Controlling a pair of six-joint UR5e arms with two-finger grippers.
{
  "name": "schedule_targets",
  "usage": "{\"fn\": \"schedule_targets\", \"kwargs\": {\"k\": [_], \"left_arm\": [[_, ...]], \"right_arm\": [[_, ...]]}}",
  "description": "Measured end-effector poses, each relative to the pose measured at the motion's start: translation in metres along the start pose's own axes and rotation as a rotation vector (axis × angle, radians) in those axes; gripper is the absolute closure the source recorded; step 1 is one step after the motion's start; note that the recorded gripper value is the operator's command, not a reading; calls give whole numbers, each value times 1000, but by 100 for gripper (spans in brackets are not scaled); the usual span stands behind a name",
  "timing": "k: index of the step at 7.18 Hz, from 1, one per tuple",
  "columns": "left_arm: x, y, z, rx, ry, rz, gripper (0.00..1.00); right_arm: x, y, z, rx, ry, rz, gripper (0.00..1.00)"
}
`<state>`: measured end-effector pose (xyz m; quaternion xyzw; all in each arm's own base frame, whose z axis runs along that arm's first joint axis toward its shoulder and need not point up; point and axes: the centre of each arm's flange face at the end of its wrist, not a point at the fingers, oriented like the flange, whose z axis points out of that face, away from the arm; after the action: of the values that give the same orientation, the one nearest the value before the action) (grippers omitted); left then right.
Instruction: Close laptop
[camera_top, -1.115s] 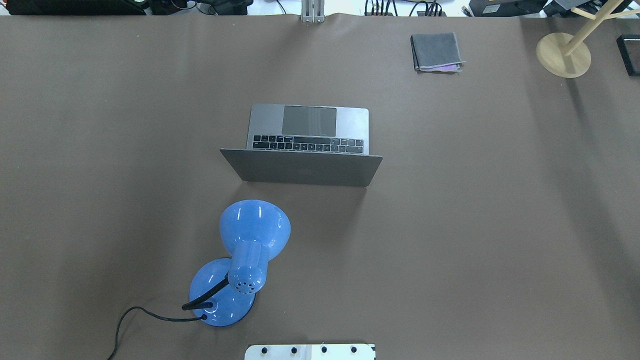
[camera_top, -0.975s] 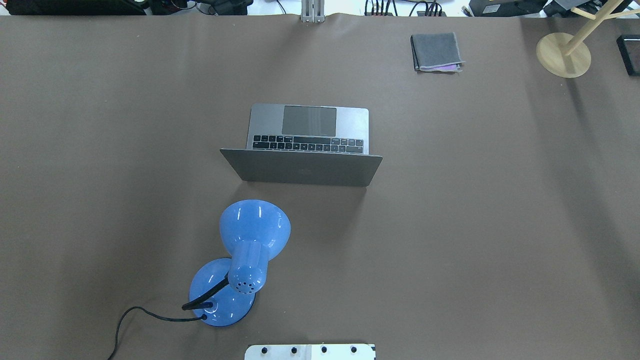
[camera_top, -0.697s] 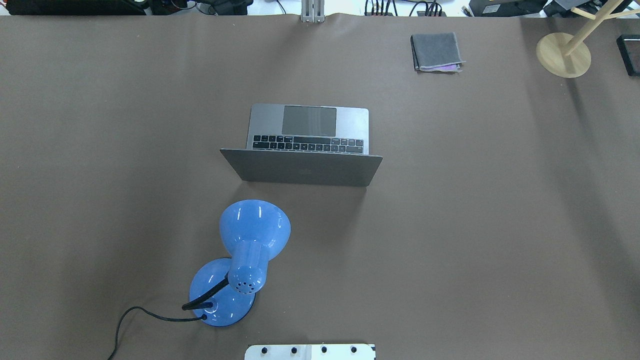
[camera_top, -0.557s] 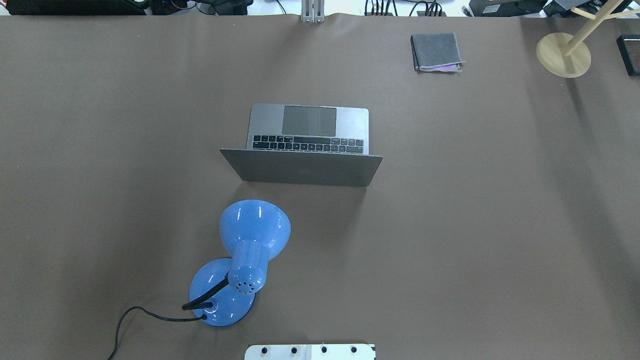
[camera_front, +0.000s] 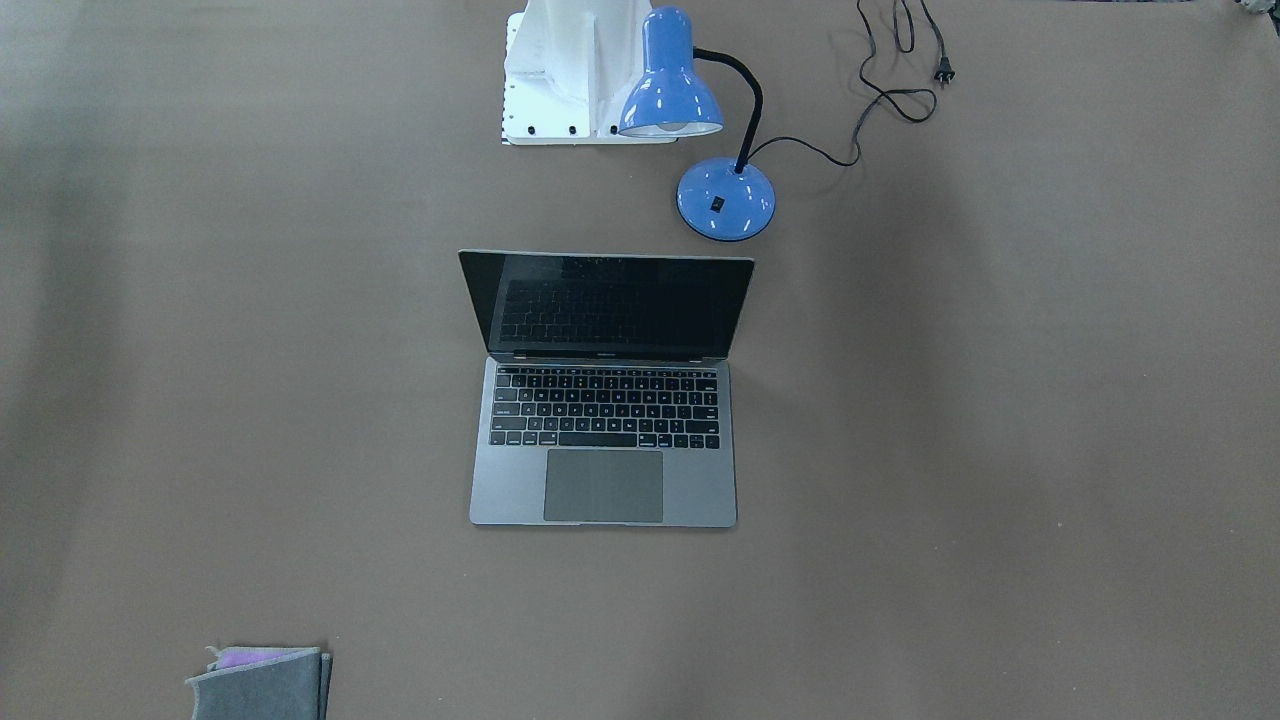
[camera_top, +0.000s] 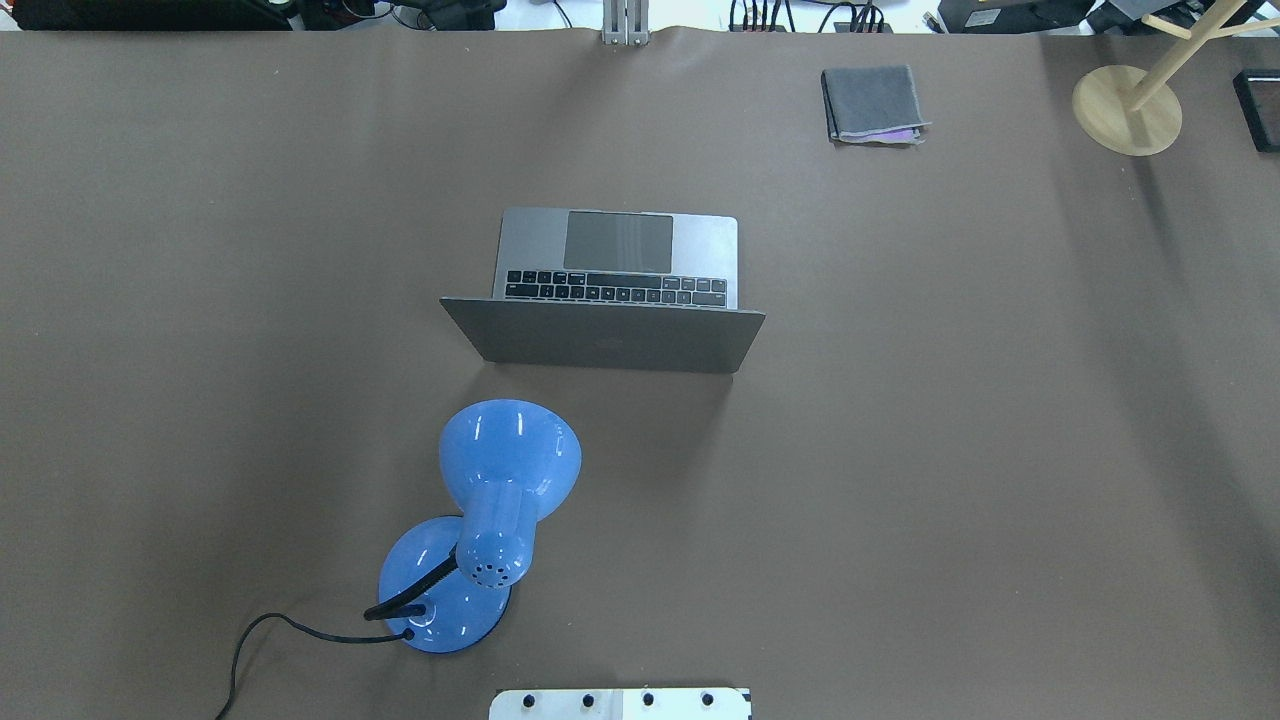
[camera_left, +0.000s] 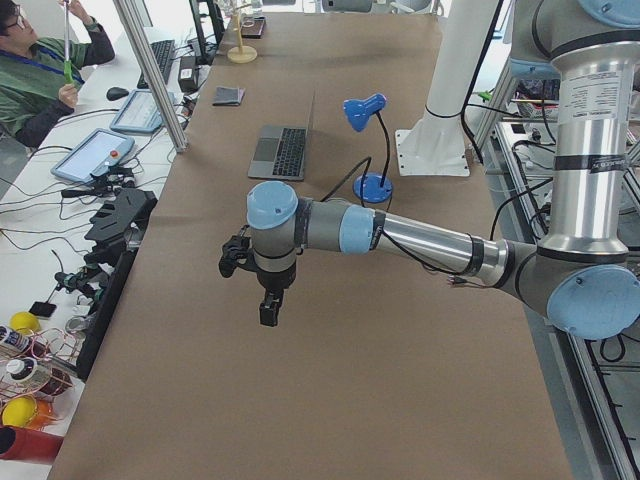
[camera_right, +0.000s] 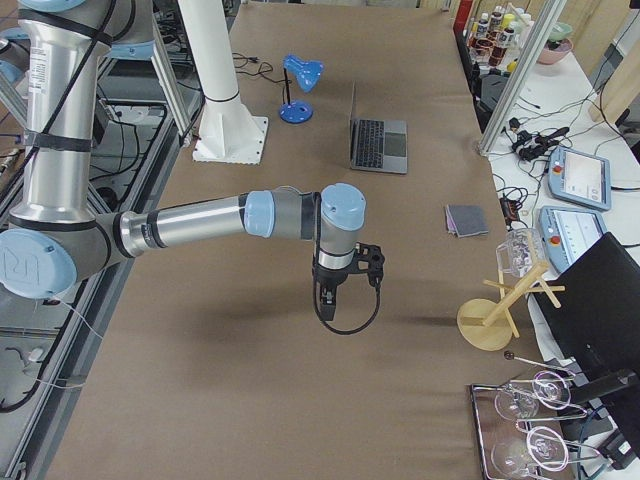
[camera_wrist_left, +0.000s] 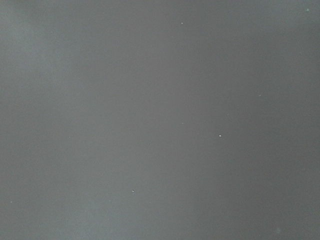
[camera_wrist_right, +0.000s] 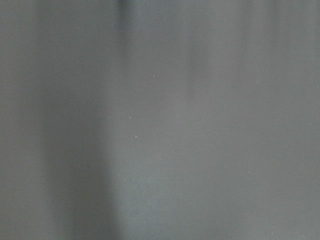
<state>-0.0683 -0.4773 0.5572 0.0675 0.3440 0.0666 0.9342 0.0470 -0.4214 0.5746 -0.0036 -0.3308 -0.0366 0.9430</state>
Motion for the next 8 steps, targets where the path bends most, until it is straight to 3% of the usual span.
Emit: {"fn": "schedule_targets", "kwargs": {"k": [3, 6, 8], "left_arm": [[6, -13, -7, 32, 0, 28, 1], [20, -55, -27, 236, -17, 206, 1], [30, -64, -33, 291, 33, 268, 1]], "right_arm": [[-12, -13, -15, 141, -4, -109, 0], [-28, -26, -35, 307, -1, -243, 0], [-37, -29, -39, 349, -5, -283, 1]]}}
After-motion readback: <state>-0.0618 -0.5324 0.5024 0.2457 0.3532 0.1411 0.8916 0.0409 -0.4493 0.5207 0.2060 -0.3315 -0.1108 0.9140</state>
